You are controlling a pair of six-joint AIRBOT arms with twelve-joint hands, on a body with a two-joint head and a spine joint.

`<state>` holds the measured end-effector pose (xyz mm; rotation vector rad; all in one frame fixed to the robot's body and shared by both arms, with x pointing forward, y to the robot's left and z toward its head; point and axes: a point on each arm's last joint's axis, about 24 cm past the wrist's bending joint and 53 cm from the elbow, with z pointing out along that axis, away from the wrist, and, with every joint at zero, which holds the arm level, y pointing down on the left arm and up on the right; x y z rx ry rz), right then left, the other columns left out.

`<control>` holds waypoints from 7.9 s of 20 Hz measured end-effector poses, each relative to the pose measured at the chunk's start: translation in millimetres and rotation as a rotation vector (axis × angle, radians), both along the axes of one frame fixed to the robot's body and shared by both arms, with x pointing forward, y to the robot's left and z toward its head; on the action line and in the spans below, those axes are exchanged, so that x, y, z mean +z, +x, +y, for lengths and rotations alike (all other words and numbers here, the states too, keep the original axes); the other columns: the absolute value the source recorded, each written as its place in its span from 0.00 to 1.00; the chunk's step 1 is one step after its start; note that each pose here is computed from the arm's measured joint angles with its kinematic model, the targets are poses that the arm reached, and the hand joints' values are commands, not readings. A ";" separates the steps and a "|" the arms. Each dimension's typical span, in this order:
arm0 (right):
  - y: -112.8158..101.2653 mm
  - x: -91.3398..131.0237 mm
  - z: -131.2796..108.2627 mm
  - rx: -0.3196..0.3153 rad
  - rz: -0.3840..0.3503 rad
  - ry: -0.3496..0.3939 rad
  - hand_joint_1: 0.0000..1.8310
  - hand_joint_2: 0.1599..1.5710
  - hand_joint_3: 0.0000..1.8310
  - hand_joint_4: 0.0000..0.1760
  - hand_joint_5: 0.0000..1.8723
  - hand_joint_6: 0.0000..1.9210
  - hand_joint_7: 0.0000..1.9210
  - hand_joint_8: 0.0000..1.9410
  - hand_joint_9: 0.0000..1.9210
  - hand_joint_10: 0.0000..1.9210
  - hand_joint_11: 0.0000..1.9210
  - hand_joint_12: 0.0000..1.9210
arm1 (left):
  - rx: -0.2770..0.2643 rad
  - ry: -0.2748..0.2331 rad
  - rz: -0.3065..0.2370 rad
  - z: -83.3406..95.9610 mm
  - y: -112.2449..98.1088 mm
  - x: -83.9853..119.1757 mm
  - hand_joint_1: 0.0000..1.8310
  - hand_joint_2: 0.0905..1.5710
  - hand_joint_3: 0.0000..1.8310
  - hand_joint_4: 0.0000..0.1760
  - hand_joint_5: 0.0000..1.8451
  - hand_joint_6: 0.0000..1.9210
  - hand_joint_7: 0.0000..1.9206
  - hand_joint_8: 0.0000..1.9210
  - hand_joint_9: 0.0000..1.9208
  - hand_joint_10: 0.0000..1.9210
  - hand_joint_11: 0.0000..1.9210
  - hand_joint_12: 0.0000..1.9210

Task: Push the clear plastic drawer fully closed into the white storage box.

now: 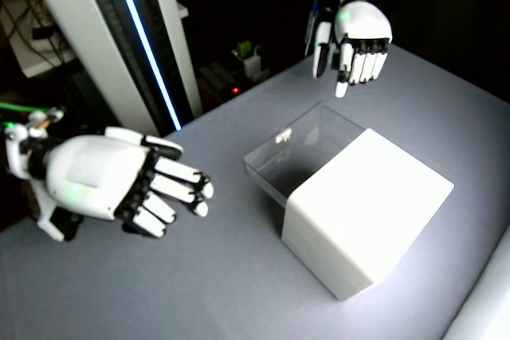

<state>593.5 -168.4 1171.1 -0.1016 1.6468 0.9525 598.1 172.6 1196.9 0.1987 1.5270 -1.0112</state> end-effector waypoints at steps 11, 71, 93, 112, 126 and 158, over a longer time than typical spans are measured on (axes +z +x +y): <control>-8.0 -21.1 -5.1 -0.003 0.075 -0.007 0.11 0.85 0.00 0.00 0.00 0.00 0.00 0.00 0.00 0.00 0.00 0.00 | 0.009 -0.010 -0.001 1.9 1.5 1.8 0.08 0.82 0.01 0.33 0.00 0.00 0.00 0.00 0.00 0.00 0.00 0.00; -9.8 -61.8 181.5 0.405 0.226 0.199 0.14 0.89 0.00 0.00 0.11 0.00 0.13 0.00 0.13 0.01 0.00 0.50 | 0.065 -0.027 -0.034 19.0 6.5 13.1 0.00 1.00 0.05 0.28 0.00 0.00 0.00 0.00 0.00 0.00 0.00 0.00; -8.3 -38.6 189.2 0.442 0.155 0.195 0.19 0.89 0.00 0.00 0.11 0.00 0.14 0.00 0.15 0.00 0.00 0.53 | 0.076 -0.031 -0.038 21.6 5.9 12.9 0.00 1.00 0.11 0.33 0.00 0.00 0.00 0.00 0.00 0.00 0.00 0.00; -4.5 -34.0 186.2 0.437 0.141 0.196 0.20 0.88 0.00 0.00 0.13 0.00 0.16 0.00 0.13 0.01 0.00 0.41 | 0.087 -0.035 -0.043 25.2 6.3 13.9 0.09 1.00 0.09 0.38 0.00 0.00 0.00 0.00 0.00 0.00 0.00 0.00; 28.0 -39.7 171.7 0.355 0.168 0.188 0.21 0.88 0.00 0.00 0.16 0.00 0.19 0.00 0.22 0.02 0.01 0.74 | 0.095 -0.046 -0.057 28.6 6.1 18.5 0.26 1.00 0.09 0.35 0.00 0.00 0.00 0.00 0.00 0.00 0.00 0.00; -18.4 -7.4 174.3 0.467 0.162 0.264 0.17 0.88 0.00 0.00 0.10 0.00 0.15 0.00 0.16 0.00 0.00 0.59 | 0.110 -0.053 -0.052 33.3 3.4 17.4 0.08 1.00 0.14 0.42 0.00 0.00 0.00 0.00 0.00 0.00 0.00 0.00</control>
